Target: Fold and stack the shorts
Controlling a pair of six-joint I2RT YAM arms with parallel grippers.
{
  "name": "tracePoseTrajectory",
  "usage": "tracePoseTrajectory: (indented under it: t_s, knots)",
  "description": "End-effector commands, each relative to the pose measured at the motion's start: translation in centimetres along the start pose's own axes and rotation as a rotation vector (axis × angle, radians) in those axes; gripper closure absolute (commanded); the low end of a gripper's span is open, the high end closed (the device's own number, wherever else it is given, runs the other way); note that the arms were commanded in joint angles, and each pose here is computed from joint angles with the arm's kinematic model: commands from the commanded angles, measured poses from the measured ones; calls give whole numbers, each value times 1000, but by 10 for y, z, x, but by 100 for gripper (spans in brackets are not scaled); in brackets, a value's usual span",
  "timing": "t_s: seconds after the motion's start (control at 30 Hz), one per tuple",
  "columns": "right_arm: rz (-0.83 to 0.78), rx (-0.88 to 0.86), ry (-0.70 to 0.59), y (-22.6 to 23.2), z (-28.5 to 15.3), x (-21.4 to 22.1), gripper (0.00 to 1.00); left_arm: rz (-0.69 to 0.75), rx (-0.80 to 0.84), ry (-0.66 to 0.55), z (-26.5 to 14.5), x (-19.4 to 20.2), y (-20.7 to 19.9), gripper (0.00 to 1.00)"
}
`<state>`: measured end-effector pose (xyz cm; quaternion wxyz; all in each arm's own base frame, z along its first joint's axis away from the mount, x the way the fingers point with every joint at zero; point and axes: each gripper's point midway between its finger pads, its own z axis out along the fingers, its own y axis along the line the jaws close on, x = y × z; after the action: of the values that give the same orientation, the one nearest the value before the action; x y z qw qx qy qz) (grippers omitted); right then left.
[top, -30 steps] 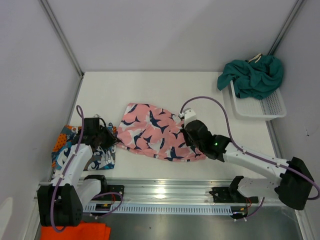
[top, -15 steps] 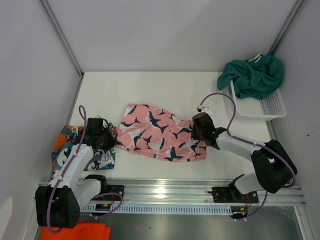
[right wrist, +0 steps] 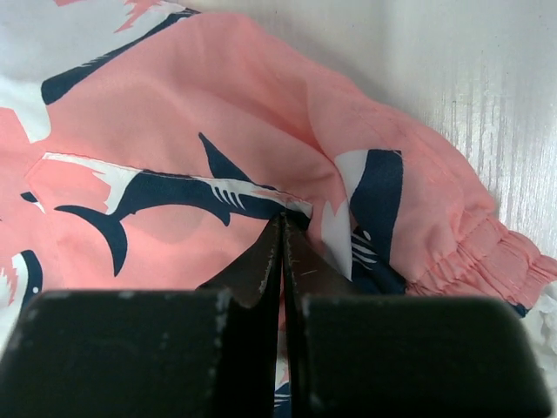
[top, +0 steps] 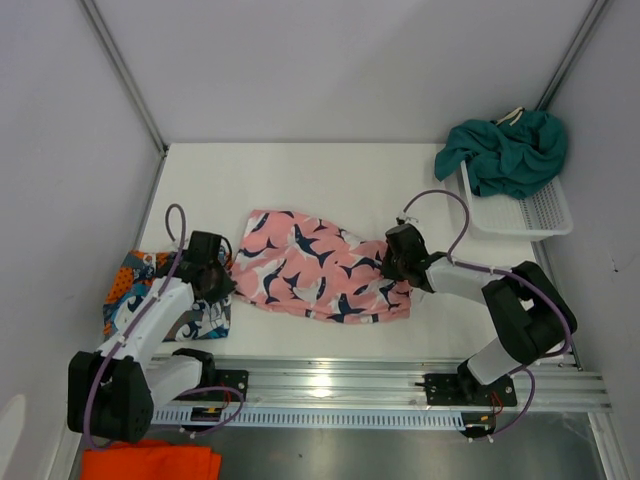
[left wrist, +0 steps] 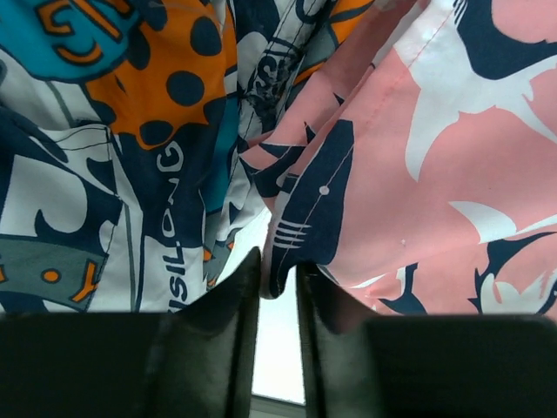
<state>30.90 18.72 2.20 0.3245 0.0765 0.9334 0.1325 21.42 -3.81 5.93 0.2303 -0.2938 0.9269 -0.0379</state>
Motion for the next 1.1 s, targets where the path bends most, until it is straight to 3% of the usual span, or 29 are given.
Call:
tracePoseTrajectory:
  t_s: [0.0, 0.03, 0.13, 0.33, 0.53, 0.6, 0.63, 0.67, 0.73, 0.77, 0.87, 1.0, 1.07]
  knots:
    - [41, -8, -11, 1, 6, -10, 100, 23, -12, -19, -1, -10, -7, 73]
    - [41, -9, -10, 0, 6, -11, 100, 30, -9, -13, -1, -9, -7, 48]
    - [35, 9, -23, -7, 3, -16, 100, 35, -5, -28, -8, -10, -9, 1]
    - [31, 70, -56, -34, -1, -30, 100, 20, 62, -103, -21, -22, -18, 1]
    - [44, -68, -73, -16, -6, -72, 100, 118, 235, -118, -34, -37, -67, 1]
    - [49, -126, -44, -7, -11, -78, 83, 147, 287, -148, -46, -50, -92, 1]
    - [54, -176, -40, 3, -19, -83, 83, 161, 306, -147, -47, -51, -98, 1]
    - [64, -186, -38, 2, -23, -85, 68, 173, 350, -170, -58, -60, -113, 1]
    - [79, -210, -44, 5, -34, -86, 57, 203, 409, -183, -61, -65, -132, 1]
    - [82, -223, -67, 5, -46, -88, 46, 214, 457, -223, -73, -77, -149, 1]
    - [106, -240, -150, 1, -70, -99, 37, 249, 526, -227, -79, -89, -180, 1]
    - [214, -274, -214, -14, -76, -110, 47, 293, 645, -240, -76, -103, -229, 1]
    - [259, -331, -244, -6, -75, -124, 65, 319, 707, -200, -66, -101, -256, 1]
